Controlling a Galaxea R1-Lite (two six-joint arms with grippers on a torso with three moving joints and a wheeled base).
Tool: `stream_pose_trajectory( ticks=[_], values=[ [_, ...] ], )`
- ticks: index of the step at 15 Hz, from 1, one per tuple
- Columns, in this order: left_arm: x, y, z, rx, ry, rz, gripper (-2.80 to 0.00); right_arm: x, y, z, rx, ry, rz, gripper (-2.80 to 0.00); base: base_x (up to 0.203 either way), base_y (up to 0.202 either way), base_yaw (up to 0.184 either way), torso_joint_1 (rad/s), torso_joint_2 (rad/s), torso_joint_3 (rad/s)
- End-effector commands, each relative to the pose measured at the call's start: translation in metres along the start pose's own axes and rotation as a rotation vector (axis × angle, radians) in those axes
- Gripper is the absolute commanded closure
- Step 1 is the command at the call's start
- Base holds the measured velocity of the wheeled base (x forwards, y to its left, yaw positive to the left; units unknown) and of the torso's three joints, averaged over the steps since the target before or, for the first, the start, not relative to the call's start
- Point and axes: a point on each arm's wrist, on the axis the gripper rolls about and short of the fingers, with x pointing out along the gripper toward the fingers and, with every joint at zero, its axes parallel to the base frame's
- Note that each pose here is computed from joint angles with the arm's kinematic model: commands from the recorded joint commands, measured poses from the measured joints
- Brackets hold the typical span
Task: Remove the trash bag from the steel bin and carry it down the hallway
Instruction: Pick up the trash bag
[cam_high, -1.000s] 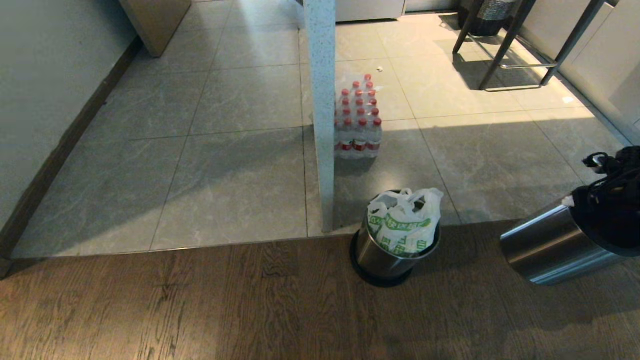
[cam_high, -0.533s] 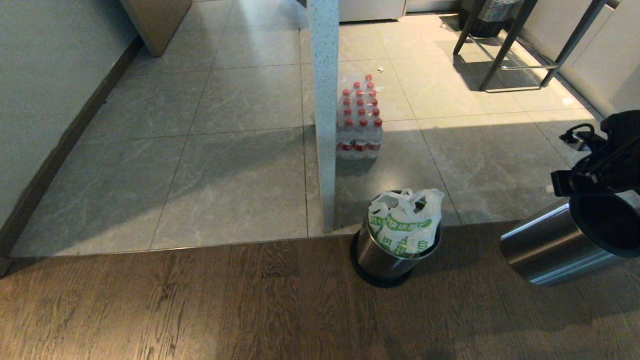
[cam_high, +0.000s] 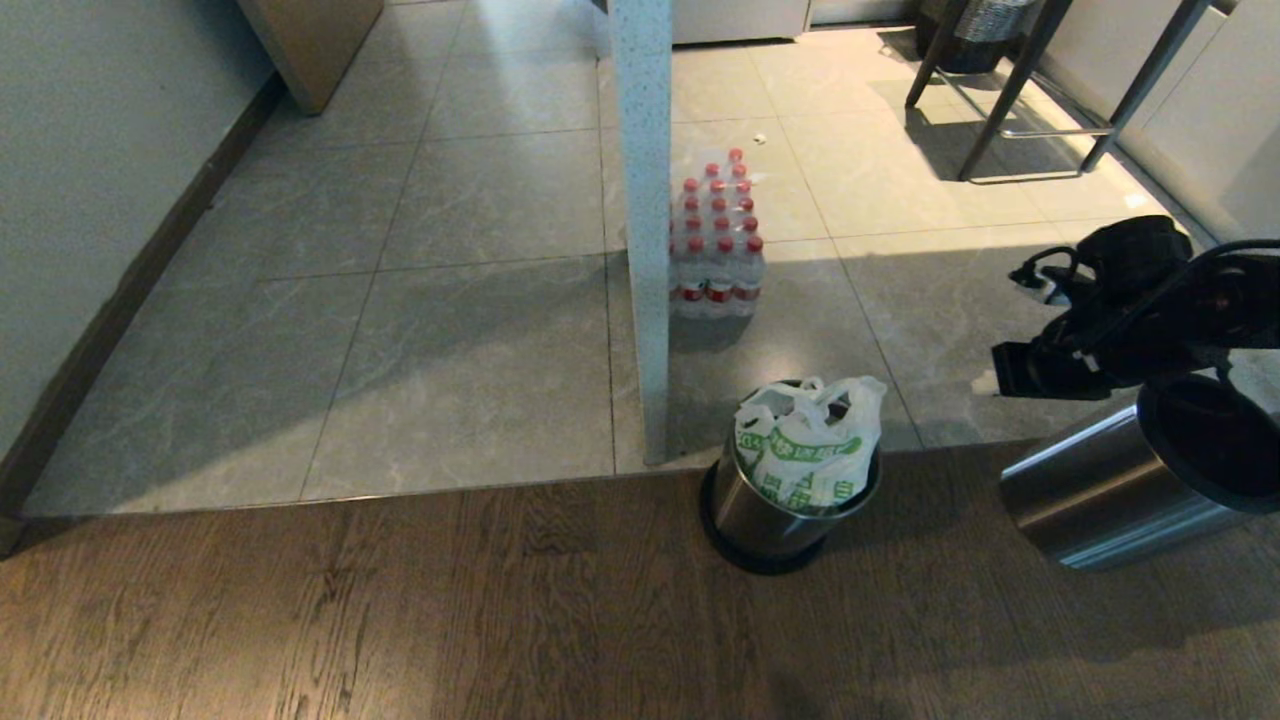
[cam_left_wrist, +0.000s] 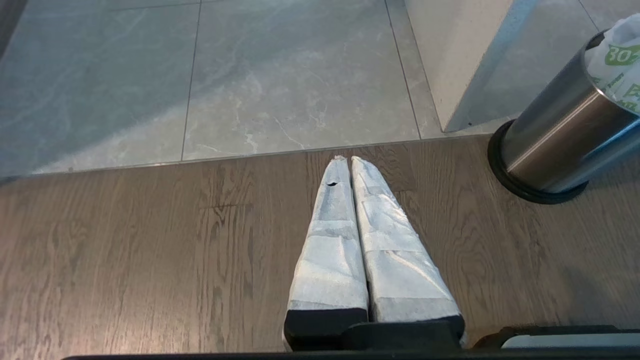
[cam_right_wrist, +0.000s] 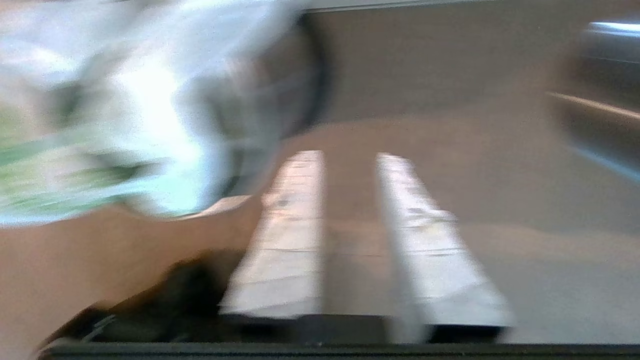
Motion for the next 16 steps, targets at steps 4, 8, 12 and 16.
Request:
stream_pose_trajectory(
  ticks=[4,8,12,16],
  values=[
    [0.000,0.000,0.000,-0.001,0.000,0.000,0.00,0.026,0.034,-0.005,0.098,0.056,0.164,-2.80,0.000,0.000,0.000,0.000,0.00,0.000],
    [0.000,0.000,0.000,-0.001,0.000,0.000,0.00,0.055,0.059,-0.001,0.156,0.084,0.264,-2.80,0.000,0.000,0.000,0.000,0.00,0.000],
    [0.000,0.000,0.000,-0.001,0.000,0.000,0.00,0.088,0.071,0.008,0.186,0.069,0.320,-2.80,0.000,0.000,0.000,0.000,0.00,0.000],
    [0.000,0.000,0.000,-0.001,0.000,0.000,0.00,0.104,0.069,0.011,0.176,0.048,0.320,-2.80,0.000,0.000,0.000,0.000,0.00,0.000]
  ],
)
